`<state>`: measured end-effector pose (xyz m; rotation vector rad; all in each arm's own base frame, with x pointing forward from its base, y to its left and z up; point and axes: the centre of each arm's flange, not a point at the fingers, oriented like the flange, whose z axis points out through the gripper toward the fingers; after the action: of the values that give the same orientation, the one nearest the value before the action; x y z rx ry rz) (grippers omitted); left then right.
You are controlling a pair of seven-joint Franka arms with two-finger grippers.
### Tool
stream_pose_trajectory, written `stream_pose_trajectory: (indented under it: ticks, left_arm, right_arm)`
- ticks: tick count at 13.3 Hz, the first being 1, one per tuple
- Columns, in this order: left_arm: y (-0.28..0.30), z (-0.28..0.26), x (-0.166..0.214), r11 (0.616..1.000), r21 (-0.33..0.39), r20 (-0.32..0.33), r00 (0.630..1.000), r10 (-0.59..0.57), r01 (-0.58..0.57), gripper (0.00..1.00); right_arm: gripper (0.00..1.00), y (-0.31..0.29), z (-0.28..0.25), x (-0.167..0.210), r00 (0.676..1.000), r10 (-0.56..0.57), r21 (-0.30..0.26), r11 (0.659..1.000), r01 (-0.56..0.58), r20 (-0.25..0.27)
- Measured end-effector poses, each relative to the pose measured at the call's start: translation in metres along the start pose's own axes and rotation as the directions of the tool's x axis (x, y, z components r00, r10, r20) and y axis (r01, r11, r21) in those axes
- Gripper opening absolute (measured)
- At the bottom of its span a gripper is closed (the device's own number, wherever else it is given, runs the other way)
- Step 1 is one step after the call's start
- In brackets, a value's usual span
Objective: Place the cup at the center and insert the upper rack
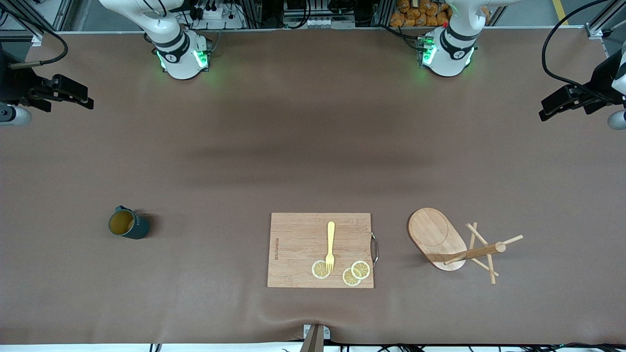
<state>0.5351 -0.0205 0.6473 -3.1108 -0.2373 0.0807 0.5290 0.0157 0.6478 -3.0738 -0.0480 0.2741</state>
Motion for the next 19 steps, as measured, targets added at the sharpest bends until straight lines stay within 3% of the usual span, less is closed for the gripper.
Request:
stream_pose_trajectory:
  ticks: [6, 9, 14, 19]
  left_arm:
    - [0.006, 0.004, 0.003, 1.0, 0.0, 0.002, 1.0, 0.011, -0.011, 1.0]
    - [0.01, 0.006, 0.005, 1.0, 0.0, 0.0, 1.0, 0.016, -0.016, 1.0]
    - [0.01, 0.005, 0.007, 1.0, -0.002, -0.01, 1.0, 0.017, -0.017, 1.0]
    - [0.014, 0.017, 0.017, 1.0, -0.003, -0.006, 1.0, 0.02, -0.02, 1.0]
  right_arm:
    - [1.0, 0.001, 0.01, 0.009, 1.0, 0.003, 0.0, 1.0, -0.003, -0.001]
    - [1.0, 0.003, 0.026, 0.026, 0.999, 0.006, 0.0, 1.0, -0.006, -0.038]
    - [1.0, 0.019, 0.121, 0.104, 0.997, 0.026, -0.004, 1.0, -0.026, -0.067]
    - [1.0, 0.083, 0.241, 0.178, 0.995, -0.05, -0.016, 0.999, 0.048, -0.083]
